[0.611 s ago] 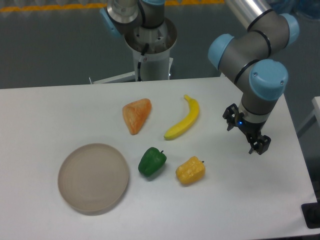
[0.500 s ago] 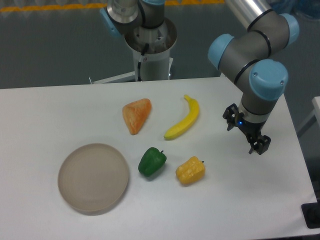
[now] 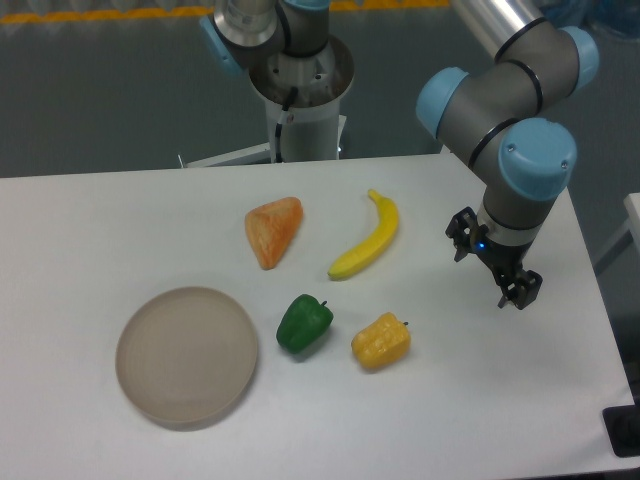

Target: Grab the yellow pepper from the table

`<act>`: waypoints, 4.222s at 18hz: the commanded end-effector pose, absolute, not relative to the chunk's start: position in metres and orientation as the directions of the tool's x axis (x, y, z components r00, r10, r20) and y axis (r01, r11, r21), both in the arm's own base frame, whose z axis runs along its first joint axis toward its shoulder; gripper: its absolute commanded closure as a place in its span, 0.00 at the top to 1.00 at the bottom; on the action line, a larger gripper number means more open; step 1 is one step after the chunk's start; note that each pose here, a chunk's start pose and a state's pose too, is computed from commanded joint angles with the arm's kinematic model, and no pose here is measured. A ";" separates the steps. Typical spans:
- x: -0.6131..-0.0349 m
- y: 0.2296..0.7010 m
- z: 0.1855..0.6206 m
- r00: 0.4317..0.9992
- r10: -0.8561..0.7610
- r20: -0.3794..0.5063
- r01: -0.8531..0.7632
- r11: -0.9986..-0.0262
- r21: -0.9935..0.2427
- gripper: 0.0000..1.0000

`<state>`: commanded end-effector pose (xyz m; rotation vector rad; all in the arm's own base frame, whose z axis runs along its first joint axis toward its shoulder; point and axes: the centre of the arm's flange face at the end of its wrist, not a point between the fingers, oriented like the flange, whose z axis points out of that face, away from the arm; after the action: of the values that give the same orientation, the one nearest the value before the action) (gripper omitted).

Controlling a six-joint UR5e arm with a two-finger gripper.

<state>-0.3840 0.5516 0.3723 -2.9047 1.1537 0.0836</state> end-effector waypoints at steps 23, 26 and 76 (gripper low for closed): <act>-0.270 0.624 0.280 0.733 -0.679 -0.040 -0.680 -0.733 -0.018 1.00; -0.265 0.625 0.270 0.727 -0.686 -0.027 -0.686 -0.727 -0.007 1.00; -0.384 0.551 0.392 0.746 -0.666 -0.028 -0.666 -0.746 0.008 0.04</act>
<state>-0.3841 0.5512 0.3921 -2.9330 1.1183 0.0455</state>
